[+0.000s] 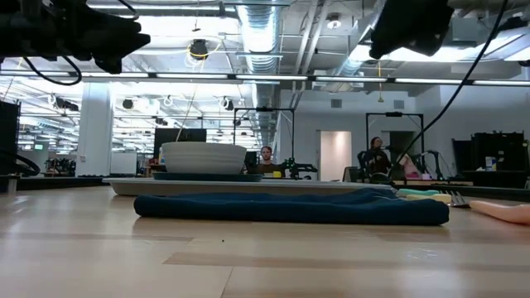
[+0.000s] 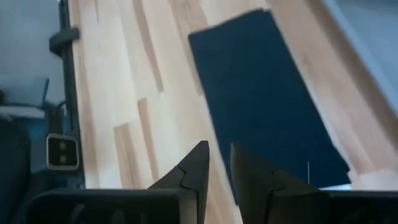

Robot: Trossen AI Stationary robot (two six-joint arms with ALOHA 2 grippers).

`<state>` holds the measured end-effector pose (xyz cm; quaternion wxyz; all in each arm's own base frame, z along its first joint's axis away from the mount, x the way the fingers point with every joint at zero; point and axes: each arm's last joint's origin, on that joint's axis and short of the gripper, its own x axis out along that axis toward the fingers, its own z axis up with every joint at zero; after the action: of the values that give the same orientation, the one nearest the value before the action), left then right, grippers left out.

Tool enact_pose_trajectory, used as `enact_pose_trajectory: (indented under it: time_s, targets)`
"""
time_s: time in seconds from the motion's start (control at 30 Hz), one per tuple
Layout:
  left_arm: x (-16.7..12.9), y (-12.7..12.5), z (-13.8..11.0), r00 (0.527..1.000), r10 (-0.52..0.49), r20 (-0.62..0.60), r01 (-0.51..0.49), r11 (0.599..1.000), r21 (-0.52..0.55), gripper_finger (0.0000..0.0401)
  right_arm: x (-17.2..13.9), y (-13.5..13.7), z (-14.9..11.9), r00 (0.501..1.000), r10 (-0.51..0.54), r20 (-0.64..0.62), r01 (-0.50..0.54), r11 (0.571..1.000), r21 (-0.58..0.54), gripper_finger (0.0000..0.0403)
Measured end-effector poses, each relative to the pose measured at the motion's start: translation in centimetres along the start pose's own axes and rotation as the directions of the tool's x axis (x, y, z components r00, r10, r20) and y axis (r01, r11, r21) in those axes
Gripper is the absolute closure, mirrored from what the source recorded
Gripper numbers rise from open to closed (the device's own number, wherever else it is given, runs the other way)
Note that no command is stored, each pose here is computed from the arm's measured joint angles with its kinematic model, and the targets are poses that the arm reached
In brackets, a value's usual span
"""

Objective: Set up tray
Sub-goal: Put the dark blue napkin on the right side of the black plate

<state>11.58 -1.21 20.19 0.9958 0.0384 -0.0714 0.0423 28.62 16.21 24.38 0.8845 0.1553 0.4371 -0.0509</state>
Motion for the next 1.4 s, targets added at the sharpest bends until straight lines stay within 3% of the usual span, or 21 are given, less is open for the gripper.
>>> enact_pose_trajectory:
  time_s: [0.3,0.47,0.7,1.1,1.4]
  targets:
    - [0.0,0.0,-0.1,1.0,0.0,-0.006,0.0,1.0,0.0,0.0253,2.5,1.4,0.2,0.995,0.034,0.088,-0.036,0.999,0.011,0.0344]
    - [0.0,0.0,-0.3,1.0,-0.005,-0.028,0.004,1.0,-0.007,0.0253,5.7,1.6,-1.0,1.0,-0.021,0.021,0.021,1.0,-0.021,0.0344]
    - [0.0,-0.3,-0.3,0.996,-0.083,-0.022,0.082,0.996,-0.023,0.0253,7.1,2.1,-0.3,0.997,-0.071,-0.018,0.07,0.997,-0.016,0.0344]
    - [0.0,-0.4,-0.2,0.993,-0.115,-0.015,0.115,0.993,-0.02,0.0253,7.4,3.7,0.9,0.999,-0.017,-0.038,0.017,1.0,-0.002,0.0344]
    - [0.0,-0.3,0.2,0.994,-0.111,0.024,0.111,0.994,0.01,0.0253,7.4,3.4,0.6,0.997,-0.043,-0.071,0.046,0.998,0.044,0.0341]
